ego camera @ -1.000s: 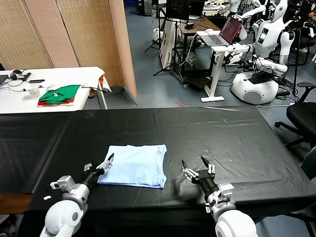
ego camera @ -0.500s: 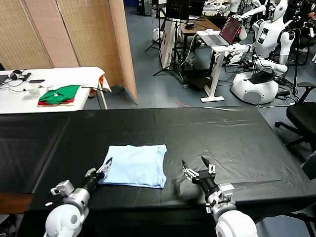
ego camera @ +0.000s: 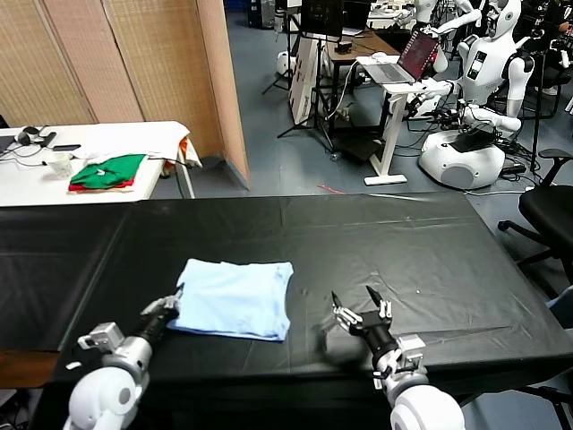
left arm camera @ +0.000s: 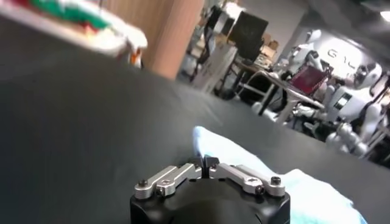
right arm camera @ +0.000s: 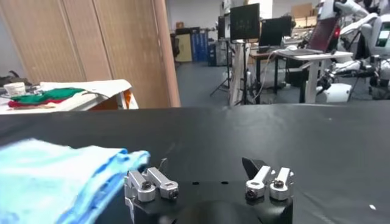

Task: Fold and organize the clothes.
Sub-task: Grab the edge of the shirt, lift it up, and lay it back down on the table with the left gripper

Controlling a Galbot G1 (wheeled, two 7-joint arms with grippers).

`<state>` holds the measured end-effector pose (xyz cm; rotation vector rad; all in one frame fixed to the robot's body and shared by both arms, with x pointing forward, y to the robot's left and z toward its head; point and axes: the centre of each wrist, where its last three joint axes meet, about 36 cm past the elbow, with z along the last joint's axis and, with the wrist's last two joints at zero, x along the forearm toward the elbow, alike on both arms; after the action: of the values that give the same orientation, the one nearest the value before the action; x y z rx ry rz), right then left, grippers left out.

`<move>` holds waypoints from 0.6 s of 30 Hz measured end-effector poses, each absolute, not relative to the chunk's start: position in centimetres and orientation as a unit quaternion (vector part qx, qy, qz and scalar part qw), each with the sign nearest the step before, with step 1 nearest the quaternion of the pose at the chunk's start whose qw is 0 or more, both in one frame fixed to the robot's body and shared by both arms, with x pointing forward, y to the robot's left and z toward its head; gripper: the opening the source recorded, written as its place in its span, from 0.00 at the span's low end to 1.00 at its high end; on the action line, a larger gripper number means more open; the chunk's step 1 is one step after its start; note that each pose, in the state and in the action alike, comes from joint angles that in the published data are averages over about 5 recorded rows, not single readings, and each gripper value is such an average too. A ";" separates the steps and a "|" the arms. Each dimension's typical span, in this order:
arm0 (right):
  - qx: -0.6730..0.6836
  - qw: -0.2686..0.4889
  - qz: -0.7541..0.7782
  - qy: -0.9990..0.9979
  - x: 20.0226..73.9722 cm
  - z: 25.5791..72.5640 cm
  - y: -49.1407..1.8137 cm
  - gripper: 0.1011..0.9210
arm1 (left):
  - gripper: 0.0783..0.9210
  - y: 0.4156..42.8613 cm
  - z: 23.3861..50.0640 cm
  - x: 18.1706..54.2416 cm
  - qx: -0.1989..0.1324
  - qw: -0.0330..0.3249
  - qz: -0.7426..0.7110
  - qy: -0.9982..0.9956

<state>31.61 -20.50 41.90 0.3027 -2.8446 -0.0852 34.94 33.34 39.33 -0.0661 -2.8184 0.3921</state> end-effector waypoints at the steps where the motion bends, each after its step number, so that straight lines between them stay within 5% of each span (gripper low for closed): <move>1: 0.104 0.140 -0.029 -0.984 31.6 41.9 -20.5 0.98 | 0.10 33.8 39.7 34.9 -0.021 0.141 0.114 -0.983; 18: 0.100 0.145 -0.035 -0.984 31.6 41.3 -20.5 0.98 | 0.10 44.4 51.6 33.5 0.037 0.073 -0.114 -0.990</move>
<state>31.65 -20.49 41.28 0.2877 -2.8340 -0.1000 33.47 44.40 51.57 0.1110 -2.9736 -0.3427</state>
